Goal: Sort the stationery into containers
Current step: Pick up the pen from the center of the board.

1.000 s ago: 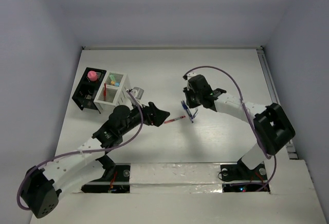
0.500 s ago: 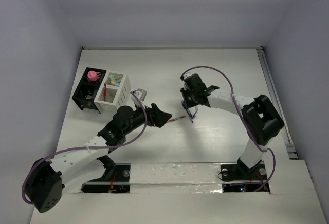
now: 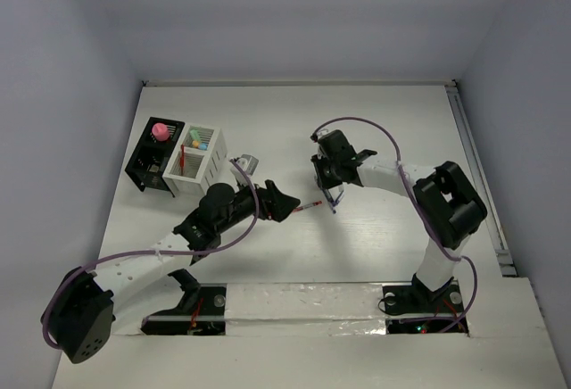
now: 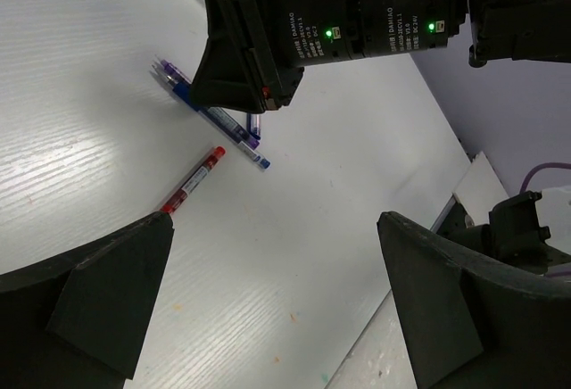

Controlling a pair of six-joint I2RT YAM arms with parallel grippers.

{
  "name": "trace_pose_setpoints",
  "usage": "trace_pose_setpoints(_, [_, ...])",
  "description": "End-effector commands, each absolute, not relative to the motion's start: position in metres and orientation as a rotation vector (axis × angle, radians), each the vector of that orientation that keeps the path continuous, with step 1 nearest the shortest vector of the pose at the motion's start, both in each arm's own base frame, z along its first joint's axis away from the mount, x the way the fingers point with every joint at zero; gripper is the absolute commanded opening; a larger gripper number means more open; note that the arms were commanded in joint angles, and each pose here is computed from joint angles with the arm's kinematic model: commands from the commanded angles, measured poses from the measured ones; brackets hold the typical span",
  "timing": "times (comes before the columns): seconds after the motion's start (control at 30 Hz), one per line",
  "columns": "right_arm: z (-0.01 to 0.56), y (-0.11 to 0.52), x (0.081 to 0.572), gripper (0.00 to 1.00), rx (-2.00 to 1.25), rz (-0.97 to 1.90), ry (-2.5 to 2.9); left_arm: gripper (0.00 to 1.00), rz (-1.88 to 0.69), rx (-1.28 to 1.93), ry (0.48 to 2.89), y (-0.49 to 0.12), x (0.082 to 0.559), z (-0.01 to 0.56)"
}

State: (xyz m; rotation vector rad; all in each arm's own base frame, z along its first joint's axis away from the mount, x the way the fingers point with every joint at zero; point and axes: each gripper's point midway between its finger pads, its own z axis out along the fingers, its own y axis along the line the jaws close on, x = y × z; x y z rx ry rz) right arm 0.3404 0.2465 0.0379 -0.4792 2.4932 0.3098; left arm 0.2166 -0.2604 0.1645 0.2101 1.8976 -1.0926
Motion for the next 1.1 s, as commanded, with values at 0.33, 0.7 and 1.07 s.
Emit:
trace_pose_setpoints(0.33, [0.062, 0.235, 0.369, 0.21, -0.388, 0.174, 2.416, 0.99, -1.129, 0.22, 1.835, -0.264, 0.218, 0.178])
trace_pose_setpoints(0.7, [0.037, 0.232, 0.369, 0.22, -0.402, 0.13, 2.472, 0.99, -1.128, 0.219, 1.84, -0.264, 0.218, 0.177])
trace_pose_setpoints(1.07, [0.029, 0.231, 0.375, 0.22, -0.402, 0.084, 2.484, 0.99, -1.14, 0.226, 1.844, -0.267, 0.218, 0.175])
